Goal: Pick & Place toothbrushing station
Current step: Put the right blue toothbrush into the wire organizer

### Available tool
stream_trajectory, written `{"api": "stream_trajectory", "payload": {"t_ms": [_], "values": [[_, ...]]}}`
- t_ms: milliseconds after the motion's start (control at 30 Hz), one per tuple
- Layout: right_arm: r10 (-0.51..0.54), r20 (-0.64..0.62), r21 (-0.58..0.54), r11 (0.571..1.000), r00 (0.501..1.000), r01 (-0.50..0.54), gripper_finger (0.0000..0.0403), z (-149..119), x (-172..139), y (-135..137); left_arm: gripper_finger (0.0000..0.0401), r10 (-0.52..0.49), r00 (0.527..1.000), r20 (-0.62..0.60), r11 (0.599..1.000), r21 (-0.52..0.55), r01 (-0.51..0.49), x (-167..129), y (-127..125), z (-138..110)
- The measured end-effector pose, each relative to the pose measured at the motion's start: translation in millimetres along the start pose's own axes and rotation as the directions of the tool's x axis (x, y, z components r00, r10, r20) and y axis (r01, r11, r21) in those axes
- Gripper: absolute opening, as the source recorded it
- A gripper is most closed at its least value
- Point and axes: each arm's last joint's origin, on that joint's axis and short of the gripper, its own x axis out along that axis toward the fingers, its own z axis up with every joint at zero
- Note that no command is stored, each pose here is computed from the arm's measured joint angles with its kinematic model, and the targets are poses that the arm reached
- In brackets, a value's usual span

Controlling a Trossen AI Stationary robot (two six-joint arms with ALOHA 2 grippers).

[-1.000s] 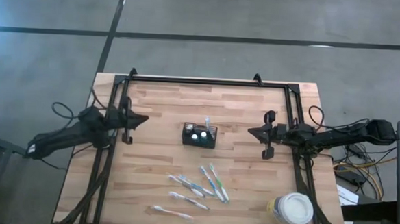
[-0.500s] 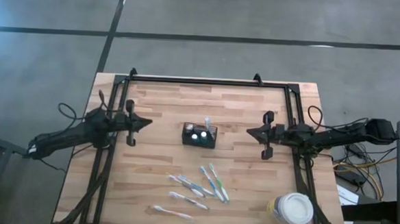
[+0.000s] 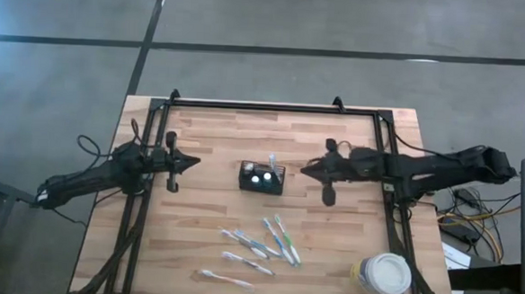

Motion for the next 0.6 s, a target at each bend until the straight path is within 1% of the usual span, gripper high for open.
{"api": "stream_trajectory", "payload": {"t_ms": [67, 233, 400, 500, 600], "values": [[0.024, -0.054, -0.012, 1.000, 0.998, -0.024, 0.0008, 9.8, 6.2, 9.3, 0.0007, 0.000, 1.000, 0.000, 1.000, 0.001, 0.000, 0.0, 0.0, 0.0], [0.080, -0.170, 0.012, 0.997, 0.982, -0.080, 0.0008, 25.9, 26.0, 36.1, 0.0012, 0.006, 1.000, -0.001, 1.000, 0.020, -0.006, 0.0, 0.2, 0.1], [0.126, -0.249, 0.037, 0.992, 0.960, -0.121, 0.0009, 27.3, 60.3, 64.6, 0.0008, 0.014, 1.000, -0.002, 1.000, 0.023, -0.014, 0.0, 0.4, 0.1], [0.149, -0.338, 0.066, 0.989, 0.929, -0.135, 0.0009, 24.4, 82.1, 79.0, 0.0006, 0.014, 1.000, -0.001, 1.000, 0.022, -0.014, 0.0, 0.4, 0.1], [0.172, -0.466, 0.069, 0.985, 0.868, -0.159, 0.0009, 15.0, 103.1, 93.2, 0.0009, 0.014, 1.000, -0.001, 1.000, 0.019, -0.014, 0.0, 0.4, 0.1]]}}
